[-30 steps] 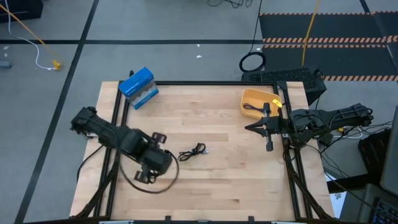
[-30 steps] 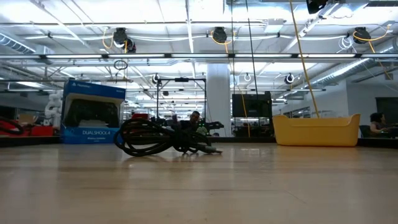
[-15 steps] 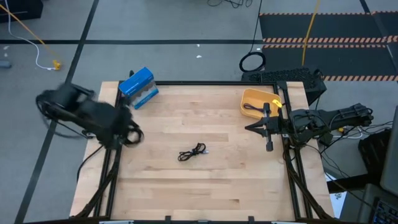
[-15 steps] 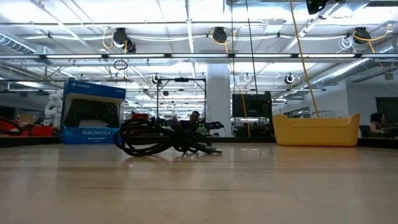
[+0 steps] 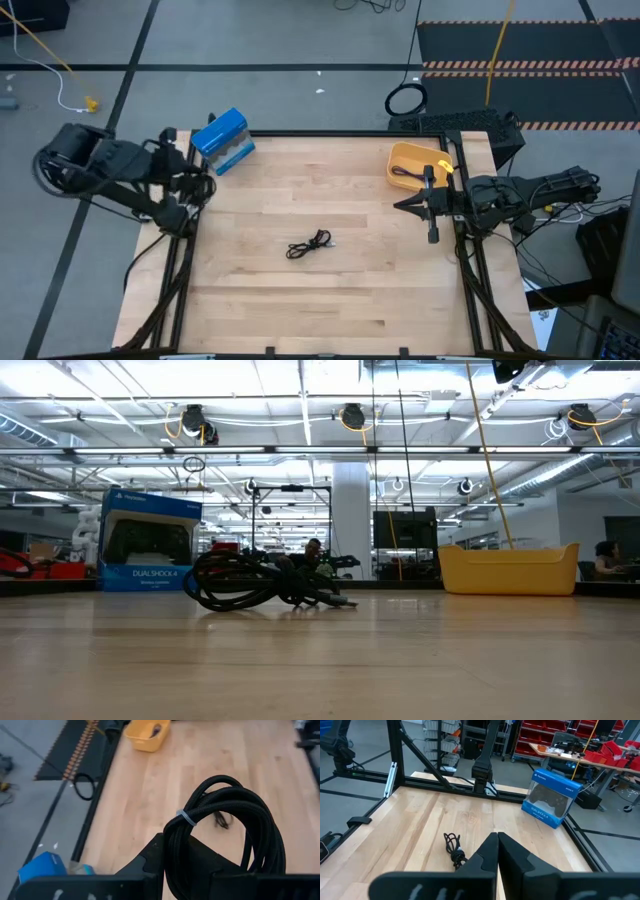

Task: Pick and place USB-C Cables
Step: Put the bottom charger cable into the yellow bin

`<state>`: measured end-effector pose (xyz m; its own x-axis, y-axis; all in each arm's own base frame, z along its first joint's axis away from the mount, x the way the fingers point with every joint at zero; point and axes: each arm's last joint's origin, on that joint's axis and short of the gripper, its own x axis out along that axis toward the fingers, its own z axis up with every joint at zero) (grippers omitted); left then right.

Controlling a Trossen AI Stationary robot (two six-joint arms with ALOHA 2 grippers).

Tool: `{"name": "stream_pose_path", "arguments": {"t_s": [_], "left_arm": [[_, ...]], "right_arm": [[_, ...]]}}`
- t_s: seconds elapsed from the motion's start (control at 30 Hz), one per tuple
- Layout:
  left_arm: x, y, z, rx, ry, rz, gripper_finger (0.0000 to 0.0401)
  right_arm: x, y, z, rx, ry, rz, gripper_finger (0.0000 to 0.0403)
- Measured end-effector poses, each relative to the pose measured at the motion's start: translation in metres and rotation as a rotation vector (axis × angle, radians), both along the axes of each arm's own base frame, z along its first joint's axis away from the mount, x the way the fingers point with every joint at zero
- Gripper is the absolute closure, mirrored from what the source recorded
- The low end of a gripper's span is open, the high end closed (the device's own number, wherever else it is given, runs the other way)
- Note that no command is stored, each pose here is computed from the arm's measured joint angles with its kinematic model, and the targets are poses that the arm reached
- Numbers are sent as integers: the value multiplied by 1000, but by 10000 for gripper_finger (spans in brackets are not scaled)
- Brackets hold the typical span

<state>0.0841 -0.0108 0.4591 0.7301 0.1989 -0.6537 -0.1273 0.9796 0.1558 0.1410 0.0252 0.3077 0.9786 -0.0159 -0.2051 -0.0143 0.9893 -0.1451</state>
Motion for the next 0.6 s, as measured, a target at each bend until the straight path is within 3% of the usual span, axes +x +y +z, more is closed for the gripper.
{"name": "stream_pose_path", "arguments": {"t_s": [0.17, 0.47, 0.6], "left_arm": [[18, -4, -10, 0, -148, 12, 345], [50, -11, -44, 134, -355, -52, 345], [52, -12, -62, 162, -418, -69, 345]], "right_arm": [[2, 0, -1, -2, 7, 0, 403], [9, 2, -2, -2, 7, 0, 403], [12, 3, -4, -4, 19, 0, 403]]}}
